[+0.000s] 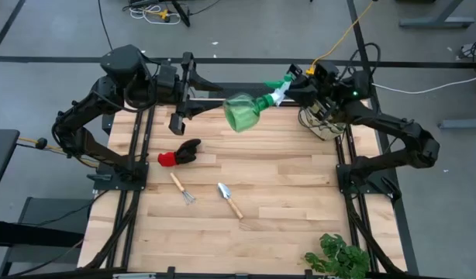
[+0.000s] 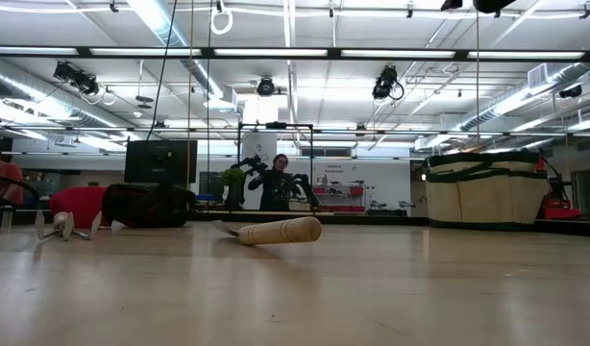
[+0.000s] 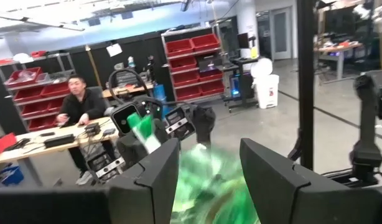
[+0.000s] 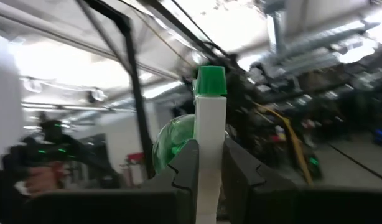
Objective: Pick & Place Garden tools in Gardening bag
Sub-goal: Put the green spray bottle into the gardening bag
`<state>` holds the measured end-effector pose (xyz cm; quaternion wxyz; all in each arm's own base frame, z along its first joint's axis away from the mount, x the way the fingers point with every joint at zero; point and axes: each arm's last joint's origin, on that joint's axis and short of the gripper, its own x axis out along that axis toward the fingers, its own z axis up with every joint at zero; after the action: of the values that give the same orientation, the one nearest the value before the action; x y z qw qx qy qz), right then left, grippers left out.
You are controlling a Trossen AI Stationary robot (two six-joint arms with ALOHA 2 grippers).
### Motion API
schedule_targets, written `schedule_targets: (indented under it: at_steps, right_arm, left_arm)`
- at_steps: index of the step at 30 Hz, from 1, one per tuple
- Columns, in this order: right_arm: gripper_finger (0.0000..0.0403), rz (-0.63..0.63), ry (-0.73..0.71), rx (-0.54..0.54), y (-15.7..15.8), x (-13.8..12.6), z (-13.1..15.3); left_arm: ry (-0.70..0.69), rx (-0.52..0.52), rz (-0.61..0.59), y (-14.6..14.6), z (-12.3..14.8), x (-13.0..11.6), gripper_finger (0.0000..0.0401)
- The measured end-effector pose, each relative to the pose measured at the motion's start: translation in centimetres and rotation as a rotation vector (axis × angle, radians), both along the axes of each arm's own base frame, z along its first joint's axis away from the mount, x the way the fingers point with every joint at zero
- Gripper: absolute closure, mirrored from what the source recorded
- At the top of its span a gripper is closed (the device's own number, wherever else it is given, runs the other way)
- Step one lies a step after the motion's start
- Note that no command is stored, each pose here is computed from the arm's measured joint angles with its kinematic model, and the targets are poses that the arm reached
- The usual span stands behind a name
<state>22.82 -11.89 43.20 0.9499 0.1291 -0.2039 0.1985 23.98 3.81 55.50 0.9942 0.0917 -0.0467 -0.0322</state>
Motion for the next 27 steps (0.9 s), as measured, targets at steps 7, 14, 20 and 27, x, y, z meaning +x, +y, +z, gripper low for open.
schedule_targets:
  at_steps: [7, 14, 20, 27]
  right_arm:
    - [0.0355, -0.129, 0.088, 0.006, -1.5, 0.0, -1.1]
    - [0.0355, -0.214, 0.075, -0.013, -2.2, -0.2, -1.1]
    - [0.0355, -0.316, 0.066, -0.086, -2.4, -0.1, -1.4]
    - [0.0355, -0.483, 0.028, -0.321, -2.7, 0.0, -1.6]
  left_arm:
    - [0.012, 0.0, 0.025, 0.1, -0.1, 0.0, 0.0224]
    - [0.013, -0.001, 0.025, 0.1, -0.1, 0.0, 0.0224]
    - [0.018, -0.002, 0.025, 0.1, -0.2, 0.0, 0.0224]
    - [0.018, -0.001, 0.025, 0.1, -0.2, 0.0, 0.0224]
